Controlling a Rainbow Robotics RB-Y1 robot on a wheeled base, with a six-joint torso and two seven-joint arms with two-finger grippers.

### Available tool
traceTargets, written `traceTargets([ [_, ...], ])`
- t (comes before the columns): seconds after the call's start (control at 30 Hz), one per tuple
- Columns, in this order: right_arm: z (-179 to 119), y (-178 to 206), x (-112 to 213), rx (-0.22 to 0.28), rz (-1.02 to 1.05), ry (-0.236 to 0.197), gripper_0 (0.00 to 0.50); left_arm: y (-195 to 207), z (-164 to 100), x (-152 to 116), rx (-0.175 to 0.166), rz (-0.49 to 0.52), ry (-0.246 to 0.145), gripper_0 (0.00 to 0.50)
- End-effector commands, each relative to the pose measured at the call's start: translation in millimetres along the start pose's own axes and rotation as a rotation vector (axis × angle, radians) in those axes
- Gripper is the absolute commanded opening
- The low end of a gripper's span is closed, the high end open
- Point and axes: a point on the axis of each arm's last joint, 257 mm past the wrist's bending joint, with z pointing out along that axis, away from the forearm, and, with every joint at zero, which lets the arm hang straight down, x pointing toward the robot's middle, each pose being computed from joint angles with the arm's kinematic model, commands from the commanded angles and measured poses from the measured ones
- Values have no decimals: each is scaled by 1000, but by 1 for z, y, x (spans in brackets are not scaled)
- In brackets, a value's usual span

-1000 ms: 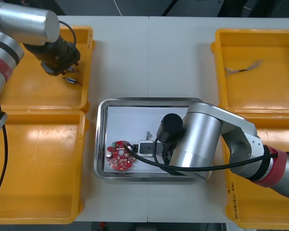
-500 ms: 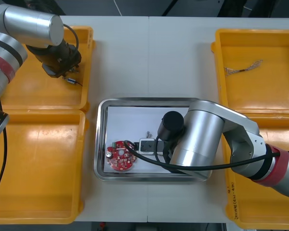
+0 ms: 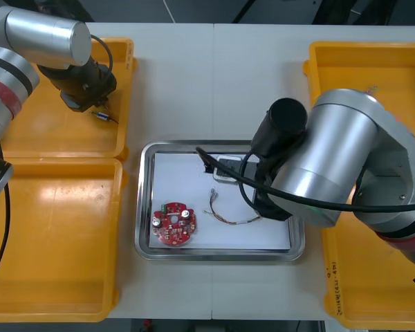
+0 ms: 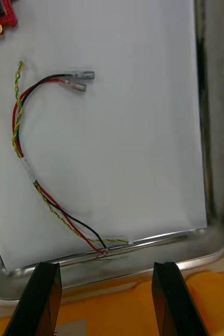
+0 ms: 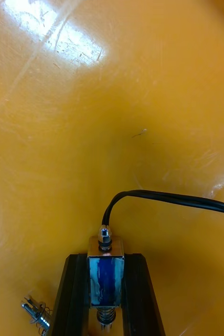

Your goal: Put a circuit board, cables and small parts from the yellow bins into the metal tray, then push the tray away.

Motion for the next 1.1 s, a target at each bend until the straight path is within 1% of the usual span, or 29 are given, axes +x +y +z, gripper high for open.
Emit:
traceTargets([
  [0.03,-37,-26,-13,79,34,-109,500,-28,-19,-15,54,-61,-28,0],
  [0.13,-53,-42,-8,123,55,-138,500,-26,-24,-25,62,-82,-35,0],
  [0.23,-64,-59,0,150,96,-154,500,-22,-32,-37,71,-103,-45,0],
  [0.3,-70,-68,7,155,120,-159,500,-19,-40,-44,71,-108,-47,0],
  [0.4,-79,-84,19,170,166,-166,500,-11,-54,-53,58,-113,-36,0],
  [0.5,-87,-100,34,191,219,-172,500,-1,-70,-57,34,-78,-18,0],
  [0.57,-90,-110,46,202,264,-170,500,2,-82,-56,24,-57,0,0],
  [0.6,-92,-114,51,207,280,-169,500,2,-87,-57,21,-50,3,0],
  [0.7,-96,-129,70,224,340,-158,500,0,-104,-55,20,-25,17,0],
  [0.83,-98,-146,94,234,423,-141,500,-7,-126,-46,11,31,29,0],
  [0.9,-100,-153,103,236,456,-138,500,-10,-133,-41,11,51,37,0],
  [1.0,-101,-167,122,242,537,-130,500,-17,-146,-28,11,93,54,0],
  [1.1,-103,-179,140,243,611,-127,500,-23,-158,-12,16,136,63,0],
])
